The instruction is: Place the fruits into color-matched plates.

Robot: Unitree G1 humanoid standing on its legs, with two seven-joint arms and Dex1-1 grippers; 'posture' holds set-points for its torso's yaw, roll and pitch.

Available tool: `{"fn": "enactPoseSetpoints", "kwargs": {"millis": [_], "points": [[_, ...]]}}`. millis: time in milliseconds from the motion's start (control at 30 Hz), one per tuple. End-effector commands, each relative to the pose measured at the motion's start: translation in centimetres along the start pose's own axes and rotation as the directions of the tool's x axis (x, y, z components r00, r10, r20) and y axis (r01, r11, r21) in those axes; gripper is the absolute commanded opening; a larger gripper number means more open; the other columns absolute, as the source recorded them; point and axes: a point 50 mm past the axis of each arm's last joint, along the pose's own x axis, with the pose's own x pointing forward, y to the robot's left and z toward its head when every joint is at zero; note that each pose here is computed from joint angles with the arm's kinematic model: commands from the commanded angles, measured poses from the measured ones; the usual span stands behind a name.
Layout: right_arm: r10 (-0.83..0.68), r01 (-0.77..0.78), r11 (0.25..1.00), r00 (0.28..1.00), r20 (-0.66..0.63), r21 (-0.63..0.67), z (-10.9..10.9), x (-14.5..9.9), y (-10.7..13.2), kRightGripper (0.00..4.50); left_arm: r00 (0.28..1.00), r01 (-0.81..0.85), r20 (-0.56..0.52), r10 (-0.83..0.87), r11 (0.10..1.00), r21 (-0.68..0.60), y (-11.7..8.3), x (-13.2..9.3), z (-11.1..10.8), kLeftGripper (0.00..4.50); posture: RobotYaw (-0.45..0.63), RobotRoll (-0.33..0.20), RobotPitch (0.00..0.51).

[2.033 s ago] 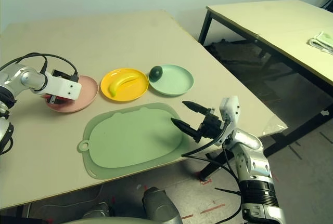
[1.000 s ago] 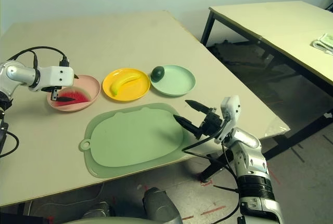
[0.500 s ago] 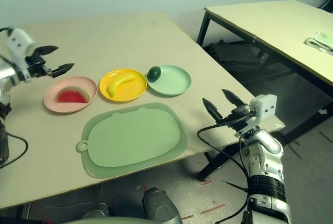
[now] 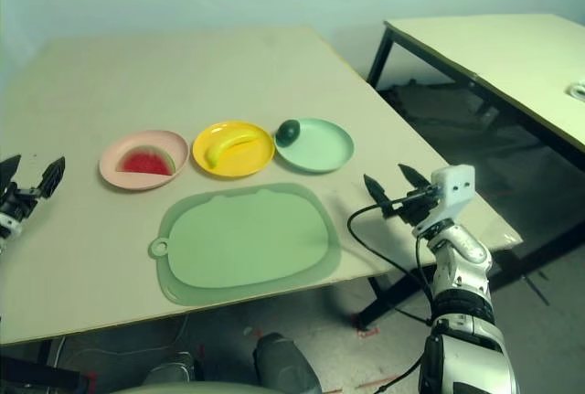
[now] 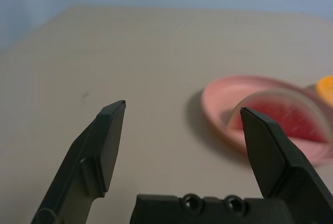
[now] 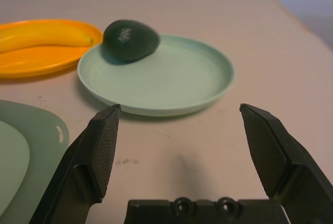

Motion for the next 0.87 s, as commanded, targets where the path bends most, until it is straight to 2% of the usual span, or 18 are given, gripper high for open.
{"fn": "enactPoseSetpoints", "kwargs": {"millis": [33, 133, 300, 533, 733, 867], "points": [[-0.074, 0.074, 0.997, 0.997, -0.005, 0.001, -0.4, -0.7, -0.8, 4.50, 1.000, -0.014, -0.005, 0.014, 1.000, -0.005, -0.5, -0.3, -0.1, 4.49, -0.06, 0.000, 0.081], [-0.148, 0.148, 0.989, 0.989, -0.011, 0.019, -0.3, -1.4, -1.9, 4.50, 1.000, -0.024, -0.007, 0.024, 1.000, -0.015, -0.9, 0.0, -0.3, 4.49, -0.05, 0.000, 0.091], [-0.210, 0.210, 0.978, 0.978, -0.018, 0.012, 0.7, -2.0, -3.8, 4.50, 0.999, -0.027, -0.022, 0.027, 0.999, -0.024, -2.1, -0.1, -1.3, 4.49, -0.04, 0.000, 0.073], [-0.238, 0.238, 0.971, 0.971, -0.029, 0.002, 2.5, -2.1, -5.8, 4.50, 0.997, -0.060, -0.060, 0.058, 0.998, -0.033, -3.4, -1.8, -3.2, 4.49, 0.00, 0.000, 0.089], [-0.257, 0.257, 0.967, 0.965, -0.045, -0.007, 3.3, -2.0, -6.6, 4.50, 0.991, -0.092, -0.099, 0.089, 0.995, -0.028, -3.7, -4.0, -4.3, 4.49, 0.00, 0.000, 0.084], [-0.256, 0.256, 0.967, 0.966, -0.042, -0.003, 3.6, -1.4, -6.6, 4.50, 0.992, -0.080, -0.103, 0.078, 0.997, -0.015, -3.9, -4.2, -4.3, 4.49, 0.02, 0.000, 0.085]]}}
